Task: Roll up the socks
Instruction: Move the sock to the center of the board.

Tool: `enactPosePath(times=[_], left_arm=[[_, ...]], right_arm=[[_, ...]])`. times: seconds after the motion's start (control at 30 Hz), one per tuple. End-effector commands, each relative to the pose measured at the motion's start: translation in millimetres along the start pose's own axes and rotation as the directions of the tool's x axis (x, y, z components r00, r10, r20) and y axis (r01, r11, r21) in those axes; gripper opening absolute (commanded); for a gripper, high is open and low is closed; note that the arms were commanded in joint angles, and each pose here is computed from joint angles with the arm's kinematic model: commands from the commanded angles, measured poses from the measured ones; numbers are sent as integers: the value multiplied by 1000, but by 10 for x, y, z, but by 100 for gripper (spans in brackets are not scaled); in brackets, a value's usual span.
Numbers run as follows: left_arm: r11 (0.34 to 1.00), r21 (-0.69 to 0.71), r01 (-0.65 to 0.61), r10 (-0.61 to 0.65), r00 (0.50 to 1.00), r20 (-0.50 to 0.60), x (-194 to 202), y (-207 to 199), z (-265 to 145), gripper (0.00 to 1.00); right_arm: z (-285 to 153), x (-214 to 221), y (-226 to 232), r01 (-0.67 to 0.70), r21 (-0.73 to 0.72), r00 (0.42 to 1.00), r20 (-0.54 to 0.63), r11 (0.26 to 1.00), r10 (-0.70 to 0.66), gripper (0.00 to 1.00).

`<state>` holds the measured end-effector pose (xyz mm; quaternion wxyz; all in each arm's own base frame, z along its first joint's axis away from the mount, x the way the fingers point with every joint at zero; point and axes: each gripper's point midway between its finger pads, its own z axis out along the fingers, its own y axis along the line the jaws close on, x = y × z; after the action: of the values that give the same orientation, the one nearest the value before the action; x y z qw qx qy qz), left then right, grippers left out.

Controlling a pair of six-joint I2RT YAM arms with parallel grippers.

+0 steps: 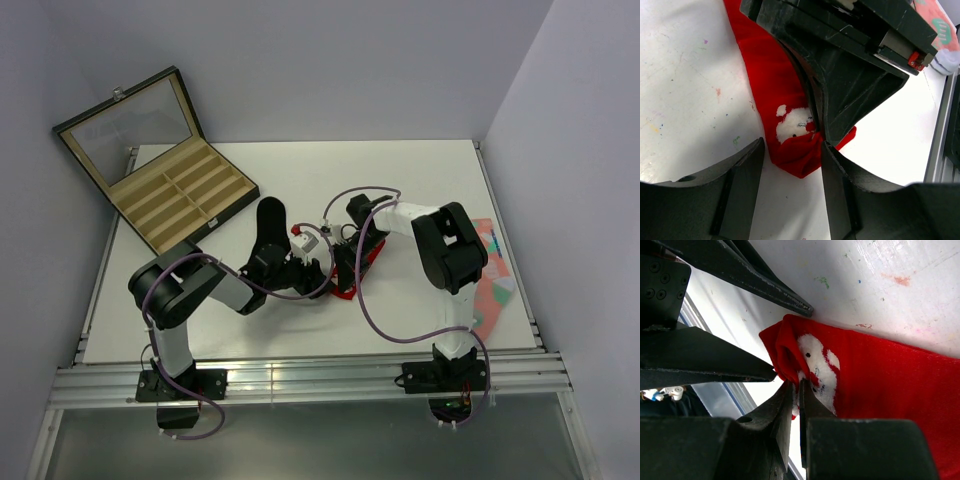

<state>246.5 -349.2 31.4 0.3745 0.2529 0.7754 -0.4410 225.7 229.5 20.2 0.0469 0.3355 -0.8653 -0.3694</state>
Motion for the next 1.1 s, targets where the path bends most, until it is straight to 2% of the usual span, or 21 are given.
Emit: enactPosePath(times=[0.0, 0.2, 0.43, 0.53, 0.57, 0.63, 0.67, 0.83, 0.93, 1.07], left_arm=[[999, 16, -44, 44, 999, 1, -39, -33, 29, 56], [999, 10, -41, 41, 999, -10, -32, -19, 56, 53], [998, -43, -36, 35, 999, -29, -27, 41, 87, 42], [997, -76, -29, 25, 998, -50, -5, 75, 111, 31], [996, -83, -26, 22, 999, -49, -14, 69, 118, 24], [994, -103, -17, 12, 998, -56, -6, 82, 115, 20], [993, -117, -7, 1, 999, -50, -28, 82, 110, 14], [975, -222, 21, -39, 996, -79, -18, 173, 110, 0], [960, -278, 26, -59, 992, -111, 11, 165, 108, 0], [920, -387, 67, -109, 990, -88, -30, 182, 39, 0]], right_arm=[[-31, -61, -54, 13, 6, 1000, 4, 1000, -13, 0], [-35, -59, -65, 12, 11, 1000, 3, 1000, -12, 0], [-40, -64, -83, 11, 20, 1000, 7, 1000, -11, 0], [-52, -74, -99, 11, 34, 1000, 14, 999, -12, 0], [-56, -86, -117, 17, 45, 1000, 18, 999, -18, 0], [-67, -89, -116, 16, 56, 1000, 22, 998, -17, 0], [-76, -109, -132, 19, 65, 999, 30, 998, -21, 0], [-138, -155, -170, 21, 125, 998, 61, 992, -29, 1], [-213, -191, -190, 29, 173, 995, 87, 985, -44, 11], [-350, -268, -228, 49, 258, 987, 135, 965, -86, 19]])
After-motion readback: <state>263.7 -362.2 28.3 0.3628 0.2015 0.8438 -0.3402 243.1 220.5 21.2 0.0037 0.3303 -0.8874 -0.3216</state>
